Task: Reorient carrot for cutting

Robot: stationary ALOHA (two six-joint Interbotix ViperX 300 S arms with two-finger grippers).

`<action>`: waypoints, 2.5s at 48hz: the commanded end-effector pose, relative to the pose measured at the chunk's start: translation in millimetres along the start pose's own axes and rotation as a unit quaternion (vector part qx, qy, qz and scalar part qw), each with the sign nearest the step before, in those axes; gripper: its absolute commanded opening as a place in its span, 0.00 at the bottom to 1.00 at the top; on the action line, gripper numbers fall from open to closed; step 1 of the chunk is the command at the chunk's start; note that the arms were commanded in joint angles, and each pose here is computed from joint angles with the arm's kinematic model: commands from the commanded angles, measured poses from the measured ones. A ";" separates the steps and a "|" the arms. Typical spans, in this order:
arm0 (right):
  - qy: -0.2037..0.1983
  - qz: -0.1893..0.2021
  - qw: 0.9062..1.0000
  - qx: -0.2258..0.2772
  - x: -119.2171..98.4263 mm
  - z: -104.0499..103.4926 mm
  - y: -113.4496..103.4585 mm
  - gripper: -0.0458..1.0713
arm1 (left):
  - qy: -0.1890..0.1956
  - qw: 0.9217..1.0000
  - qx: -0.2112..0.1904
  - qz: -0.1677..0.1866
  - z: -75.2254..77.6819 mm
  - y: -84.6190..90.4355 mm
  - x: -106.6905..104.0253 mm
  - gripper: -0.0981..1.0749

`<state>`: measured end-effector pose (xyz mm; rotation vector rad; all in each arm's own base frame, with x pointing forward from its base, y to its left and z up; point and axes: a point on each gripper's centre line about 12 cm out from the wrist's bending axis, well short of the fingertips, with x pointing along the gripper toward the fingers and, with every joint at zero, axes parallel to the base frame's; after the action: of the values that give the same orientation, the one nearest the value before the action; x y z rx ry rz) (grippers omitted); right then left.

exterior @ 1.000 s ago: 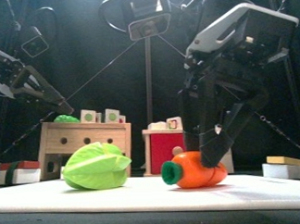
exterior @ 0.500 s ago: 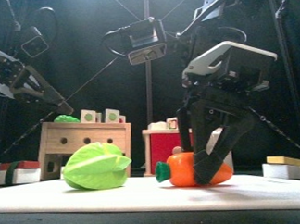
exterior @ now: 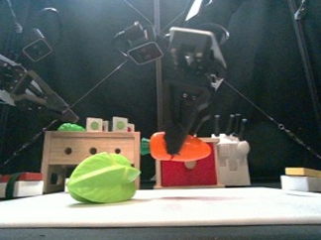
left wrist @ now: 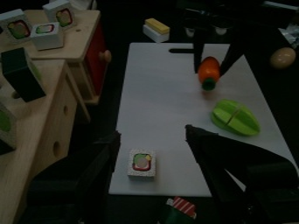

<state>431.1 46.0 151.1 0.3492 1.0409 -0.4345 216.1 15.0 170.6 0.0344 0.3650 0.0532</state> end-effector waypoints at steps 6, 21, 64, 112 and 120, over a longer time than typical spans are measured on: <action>-0.048 0.053 0.991 0.112 -18.6 16.6 -8.6 0.59 | -0.008 1.000 -0.005 0.001 4.9 0.3 1.1 0.89; -0.038 0.019 0.956 0.291 -2.8 -8.2 -43.2 0.58 | -0.007 1.000 -0.008 0.002 4.2 0.5 0.9 0.89; -0.102 -0.118 0.784 0.600 20.5 -14.4 -6.6 0.66 | 0.006 1.000 -0.008 -0.002 -3.9 -2.0 -0.9 0.89; -0.100 -0.154 0.785 0.591 -9.3 -36.4 -15.3 0.94 | 0.007 1.000 -0.006 -0.002 -4.7 -2.0 -1.1 0.89; -0.110 -0.127 0.798 0.579 -11.5 -30.6 -15.6 0.94 | 0.007 1.000 -0.007 -0.003 -4.7 -2.3 -1.1 0.89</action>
<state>389.8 50.1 126.3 1.1808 0.5002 -1.3932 210.8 12.8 162.5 0.0198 0.3935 0.0504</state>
